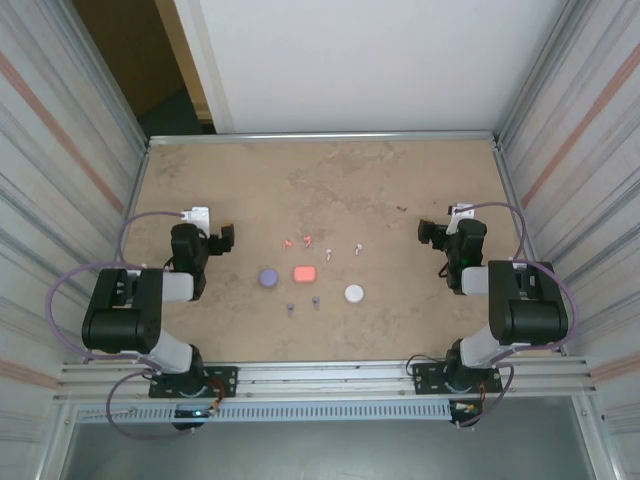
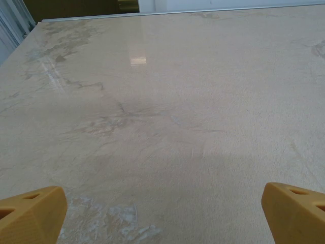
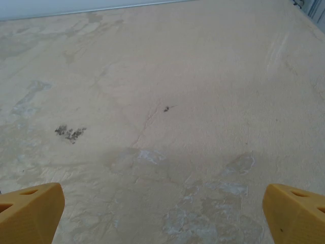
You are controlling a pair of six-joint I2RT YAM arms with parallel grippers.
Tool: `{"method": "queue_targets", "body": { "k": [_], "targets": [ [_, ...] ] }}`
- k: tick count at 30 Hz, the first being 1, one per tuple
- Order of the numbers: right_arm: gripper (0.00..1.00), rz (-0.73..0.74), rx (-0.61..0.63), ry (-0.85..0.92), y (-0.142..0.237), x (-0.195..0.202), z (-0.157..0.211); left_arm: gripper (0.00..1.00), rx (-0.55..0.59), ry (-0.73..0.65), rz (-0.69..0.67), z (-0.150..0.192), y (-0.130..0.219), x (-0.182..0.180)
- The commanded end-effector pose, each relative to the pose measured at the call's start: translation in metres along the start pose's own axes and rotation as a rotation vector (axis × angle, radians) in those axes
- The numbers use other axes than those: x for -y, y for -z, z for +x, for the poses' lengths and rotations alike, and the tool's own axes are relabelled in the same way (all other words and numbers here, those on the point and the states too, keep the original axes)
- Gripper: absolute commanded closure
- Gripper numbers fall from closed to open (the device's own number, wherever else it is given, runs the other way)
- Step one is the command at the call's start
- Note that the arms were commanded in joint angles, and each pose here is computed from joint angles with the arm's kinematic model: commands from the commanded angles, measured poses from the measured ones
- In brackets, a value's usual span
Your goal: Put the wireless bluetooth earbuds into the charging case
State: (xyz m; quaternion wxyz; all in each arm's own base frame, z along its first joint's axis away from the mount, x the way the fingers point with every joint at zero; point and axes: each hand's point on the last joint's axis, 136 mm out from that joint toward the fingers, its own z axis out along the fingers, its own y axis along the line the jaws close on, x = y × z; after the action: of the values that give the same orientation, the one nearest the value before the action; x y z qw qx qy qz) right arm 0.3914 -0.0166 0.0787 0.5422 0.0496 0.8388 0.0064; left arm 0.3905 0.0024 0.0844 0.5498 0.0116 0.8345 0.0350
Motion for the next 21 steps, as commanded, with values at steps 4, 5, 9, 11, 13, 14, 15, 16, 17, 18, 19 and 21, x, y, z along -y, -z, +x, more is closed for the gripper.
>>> {"method": "queue_targets", "body": {
  "k": [4, 5, 9, 11, 13, 14, 15, 16, 17, 18, 19, 21],
  "targets": [
    [0.01, 0.02, 0.005, -0.016, -0.0021, 0.0026, -0.0033, 0.01, 0.021, 0.007, 0.01, -0.0081, -0.0001, 0.002],
    [0.01, 0.021, 0.003, -0.016, -0.0023, 0.0027, -0.0026, 0.01, 0.022, 0.008, 0.01, -0.0085, -0.0001, 0.0017],
    [0.01, 0.02, 0.004, -0.016, -0.0023, 0.0024, -0.0032, 0.01, 0.023, 0.007, 0.01, -0.0086, -0.0001, 0.0018],
    [0.01, 0.02, 0.003, -0.015, -0.0023, 0.0024, -0.0027, 0.01, 0.02, 0.007, 0.01, -0.0078, -0.0001, 0.0018],
    [0.01, 0.018, 0.004, -0.015, -0.0023, 0.002, -0.0034, 0.01, 0.022, 0.007, 0.011, -0.0083, 0.0, 0.0019],
    [0.01, 0.019, 0.004, -0.015, -0.0021, 0.0021, -0.0032, 0.01, 0.022, 0.007, 0.009, -0.0085, 0.0, 0.0015],
    [0.01, 0.019, 0.005, -0.016, -0.0021, 0.0021, -0.0033, 0.01, 0.023, 0.007, 0.01, -0.0086, -0.0001, 0.0017],
    [0.01, 0.02, 0.004, -0.016, -0.0021, 0.0027, -0.0033, 0.01, 0.022, 0.007, 0.01, -0.0084, -0.0002, 0.0018],
    [0.01, 0.02, 0.005, -0.015, -0.0021, 0.0026, -0.0036, 0.01, 0.023, 0.008, 0.01, -0.0088, -0.0001, 0.0018],
    [0.01, 0.019, 0.006, -0.016, -0.0021, 0.0028, -0.0036, 0.01, 0.022, 0.008, 0.01, -0.0081, 0.0, 0.0018],
    [0.01, 0.02, 0.008, -0.017, -0.0019, 0.0027, -0.0043, 0.01, 0.022, 0.007, 0.01, -0.0084, -0.0002, 0.0018],
    [0.01, 0.018, 0.006, -0.016, -0.002, 0.0026, -0.0038, 0.01, 0.021, 0.007, 0.009, -0.0081, -0.0003, 0.0017]
  ]
}}
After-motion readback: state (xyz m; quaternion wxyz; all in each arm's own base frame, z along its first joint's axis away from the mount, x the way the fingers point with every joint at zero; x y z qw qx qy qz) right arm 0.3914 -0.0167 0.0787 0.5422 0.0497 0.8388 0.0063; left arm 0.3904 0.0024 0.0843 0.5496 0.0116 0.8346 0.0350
